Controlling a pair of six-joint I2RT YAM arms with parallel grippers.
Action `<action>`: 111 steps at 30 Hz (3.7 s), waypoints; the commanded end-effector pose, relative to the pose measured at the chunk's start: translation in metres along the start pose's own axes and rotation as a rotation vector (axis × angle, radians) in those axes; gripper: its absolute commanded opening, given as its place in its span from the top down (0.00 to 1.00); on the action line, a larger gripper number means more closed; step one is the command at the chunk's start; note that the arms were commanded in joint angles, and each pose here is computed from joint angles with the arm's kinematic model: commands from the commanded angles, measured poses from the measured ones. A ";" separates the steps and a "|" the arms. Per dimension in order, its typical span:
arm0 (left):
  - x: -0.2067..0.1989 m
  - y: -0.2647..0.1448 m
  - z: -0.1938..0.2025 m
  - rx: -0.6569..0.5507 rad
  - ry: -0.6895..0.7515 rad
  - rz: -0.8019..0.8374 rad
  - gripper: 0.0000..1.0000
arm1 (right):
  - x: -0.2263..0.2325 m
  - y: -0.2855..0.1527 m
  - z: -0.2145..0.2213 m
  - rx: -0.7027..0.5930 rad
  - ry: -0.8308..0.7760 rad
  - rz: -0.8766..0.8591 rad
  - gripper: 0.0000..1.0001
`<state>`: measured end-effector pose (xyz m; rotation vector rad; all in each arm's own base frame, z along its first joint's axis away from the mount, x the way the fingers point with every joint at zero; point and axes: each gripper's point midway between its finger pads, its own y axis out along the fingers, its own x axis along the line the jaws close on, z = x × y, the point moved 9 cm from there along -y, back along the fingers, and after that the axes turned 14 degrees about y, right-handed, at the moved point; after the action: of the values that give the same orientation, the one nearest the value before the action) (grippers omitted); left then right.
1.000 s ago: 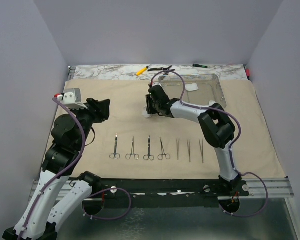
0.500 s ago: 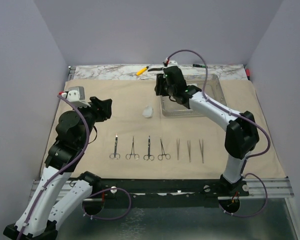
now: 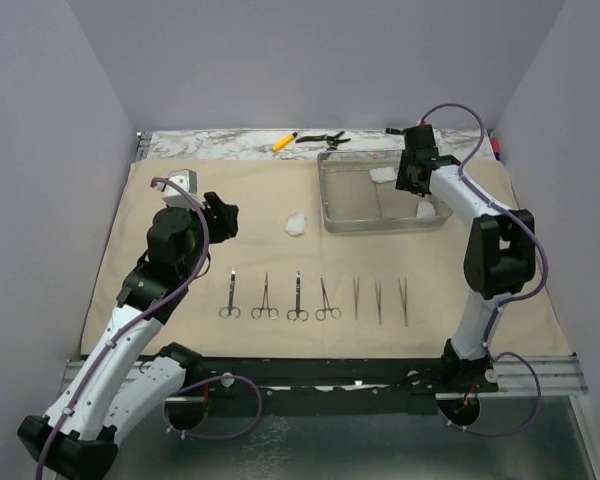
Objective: Open and lay out the surgical kit
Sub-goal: Pick up the medical item from the container, then place the medical item in the surgical kit.
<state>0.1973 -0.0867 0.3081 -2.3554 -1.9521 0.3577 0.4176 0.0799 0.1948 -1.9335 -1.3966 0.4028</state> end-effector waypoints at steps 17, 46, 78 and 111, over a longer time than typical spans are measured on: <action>0.007 0.018 0.024 0.052 0.071 -0.050 0.43 | -0.060 0.083 0.036 0.252 -0.061 0.255 0.58; 0.007 0.012 0.022 0.032 0.062 -0.040 0.43 | -0.050 0.014 -0.007 0.096 0.116 -0.048 0.99; 0.012 -0.015 0.006 -0.048 0.029 -0.050 0.43 | 0.232 -0.070 0.111 0.239 0.205 -0.644 0.99; 0.013 -0.014 0.011 -0.024 0.032 -0.060 0.43 | 0.276 -0.070 0.147 0.361 0.152 -0.725 0.62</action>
<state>0.1855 -0.0770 0.2973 -2.3340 -1.9945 0.3043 0.3808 0.3941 0.1335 -1.1052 -1.5620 0.2025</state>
